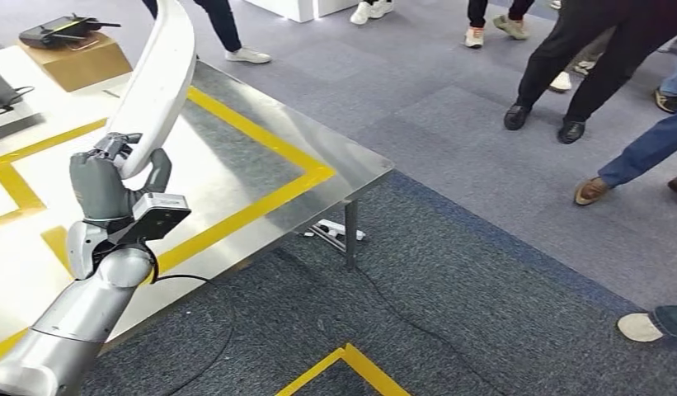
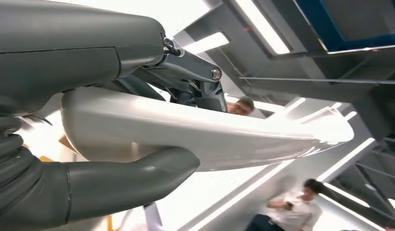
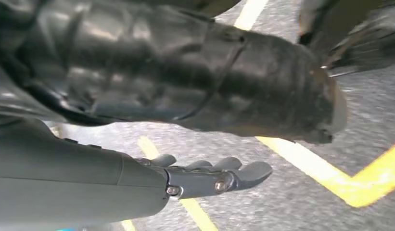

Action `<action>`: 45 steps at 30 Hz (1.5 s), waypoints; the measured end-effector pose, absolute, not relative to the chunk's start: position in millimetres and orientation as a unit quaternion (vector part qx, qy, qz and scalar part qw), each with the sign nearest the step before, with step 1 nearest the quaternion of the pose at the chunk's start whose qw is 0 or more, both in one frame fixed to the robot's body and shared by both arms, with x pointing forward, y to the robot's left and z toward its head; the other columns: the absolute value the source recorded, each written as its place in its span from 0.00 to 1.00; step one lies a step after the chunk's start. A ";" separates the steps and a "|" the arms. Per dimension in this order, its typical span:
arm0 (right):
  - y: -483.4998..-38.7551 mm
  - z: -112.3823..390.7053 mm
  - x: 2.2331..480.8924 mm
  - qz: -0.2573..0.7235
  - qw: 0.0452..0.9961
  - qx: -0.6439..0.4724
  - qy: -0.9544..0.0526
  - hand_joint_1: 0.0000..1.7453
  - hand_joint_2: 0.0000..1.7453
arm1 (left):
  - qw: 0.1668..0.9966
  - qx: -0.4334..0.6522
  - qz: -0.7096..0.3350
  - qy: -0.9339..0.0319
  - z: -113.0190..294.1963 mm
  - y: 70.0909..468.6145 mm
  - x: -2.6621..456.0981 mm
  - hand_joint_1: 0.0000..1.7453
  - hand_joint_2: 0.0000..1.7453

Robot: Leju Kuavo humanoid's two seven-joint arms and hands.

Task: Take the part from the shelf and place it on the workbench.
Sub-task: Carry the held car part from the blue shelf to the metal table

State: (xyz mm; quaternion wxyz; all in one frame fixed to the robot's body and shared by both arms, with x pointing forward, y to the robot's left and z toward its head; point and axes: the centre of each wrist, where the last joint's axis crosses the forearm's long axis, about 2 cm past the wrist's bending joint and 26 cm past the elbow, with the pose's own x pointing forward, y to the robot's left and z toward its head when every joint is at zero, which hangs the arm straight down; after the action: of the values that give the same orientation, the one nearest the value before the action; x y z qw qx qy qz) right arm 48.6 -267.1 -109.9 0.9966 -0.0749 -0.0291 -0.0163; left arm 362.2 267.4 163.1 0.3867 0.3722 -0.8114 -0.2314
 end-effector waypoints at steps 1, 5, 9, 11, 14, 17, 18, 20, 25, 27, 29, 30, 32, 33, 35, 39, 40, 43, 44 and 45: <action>-267.1 -110.0 47.9 -0.016 0.997 -0.075 -0.028 0.00 0.00 | 0.388 0.371 -0.232 -0.811 162.2 266.9 361.7 1.00 1.00; -267.3 -110.1 47.1 -0.016 0.997 -0.075 -0.028 0.00 0.00 | 0.389 0.371 -0.233 -0.811 161.4 266.6 361.2 1.00 1.00; -267.0 -110.1 47.3 -0.016 0.997 -0.075 -0.027 0.00 0.00 | 0.389 0.371 -0.233 -0.811 161.9 266.4 361.6 1.00 1.00; -267.1 -110.0 48.2 -0.015 0.997 -0.075 -0.028 0.00 0.00 | 0.388 0.372 -0.235 -0.810 161.3 267.5 361.3 1.00 1.00; -267.4 -110.1 47.5 -0.012 0.997 -0.075 -0.028 0.00 0.00 | 0.387 0.374 -0.236 -0.809 162.4 268.6 362.2 1.00 1.00; -267.3 -110.3 46.1 -0.010 0.997 -0.075 -0.027 0.00 0.00 | 0.390 0.373 -0.237 -0.808 160.4 268.1 361.1 1.00 1.00; -267.3 -110.3 46.2 -0.010 0.997 -0.075 -0.027 0.00 0.00 | 0.391 0.373 -0.237 -0.807 159.8 268.3 360.8 1.00 1.00; -267.2 -110.2 46.8 -0.009 0.997 -0.076 -0.028 0.00 0.00 | 0.391 0.373 -0.237 -0.807 159.7 268.6 360.8 1.00 1.00; -266.9 -109.8 50.0 -0.008 0.997 -0.076 -0.031 0.00 0.00 | 0.391 0.375 -0.236 -0.806 160.8 269.4 361.6 1.00 1.00; -267.0 -109.6 51.4 -0.008 0.997 -0.076 -0.033 0.00 0.00 | 0.392 0.375 -0.236 -0.806 160.3 269.8 361.2 1.00 1.00; -267.1 -109.6 50.9 -0.008 0.996 -0.077 -0.033 0.00 0.00 | 0.393 0.375 -0.235 -0.806 160.8 268.8 361.5 1.00 1.00; -267.1 -109.7 50.2 -0.008 0.996 -0.077 -0.032 0.00 0.00 | 0.393 0.374 -0.235 -0.806 160.7 268.3 361.4 1.00 1.00; -267.1 -110.0 48.3 -0.007 0.997 -0.077 -0.031 0.00 0.00 | 0.395 0.372 -0.235 -0.806 159.2 266.9 360.3 1.00 1.00; -267.1 -110.1 47.4 -0.008 0.997 -0.077 -0.031 0.00 0.00 | 0.396 0.371 -0.235 -0.806 158.6 266.4 359.8 1.00 1.00; -267.3 -110.1 47.1 -0.010 0.996 -0.078 -0.035 0.00 0.00 | 0.397 0.371 -0.235 -0.806 158.0 266.0 359.4 1.00 1.00; -267.7 -109.7 50.1 -0.015 0.996 -0.081 -0.046 0.00 0.00 | 0.398 0.371 -0.237 -0.805 157.5 267.1 359.1 1.00 1.00; -267.5 -109.7 50.6 -0.015 0.995 -0.081 -0.047 0.00 0.00 | 0.398 0.372 -0.237 -0.804 157.2 267.5 358.9 1.00 1.00; -267.3 -109.8 49.1 -0.017 0.995 -0.081 -0.048 0.00 0.00 | 0.398 0.373 -0.238 -0.803 157.1 269.4 358.9 1.00 1.00; -267.6 -109.9 48.5 -0.018 0.995 -0.082 -0.048 0.00 0.00 | 0.398 0.374 -0.239 -0.803 157.3 269.8 359.1 1.00 1.00; -267.7 -110.0 48.3 -0.018 0.995 -0.082 -0.048 0.00 0.00 | 0.397 0.374 -0.239 -0.803 157.4 269.9 359.2 1.00 1.00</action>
State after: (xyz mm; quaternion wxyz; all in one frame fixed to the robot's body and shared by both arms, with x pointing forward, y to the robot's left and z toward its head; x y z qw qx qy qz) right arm 48.3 -267.7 -110.0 0.9953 -0.0818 -0.0475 -0.0180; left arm 359.2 269.9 157.4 0.3974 0.3737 -0.8034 -0.2386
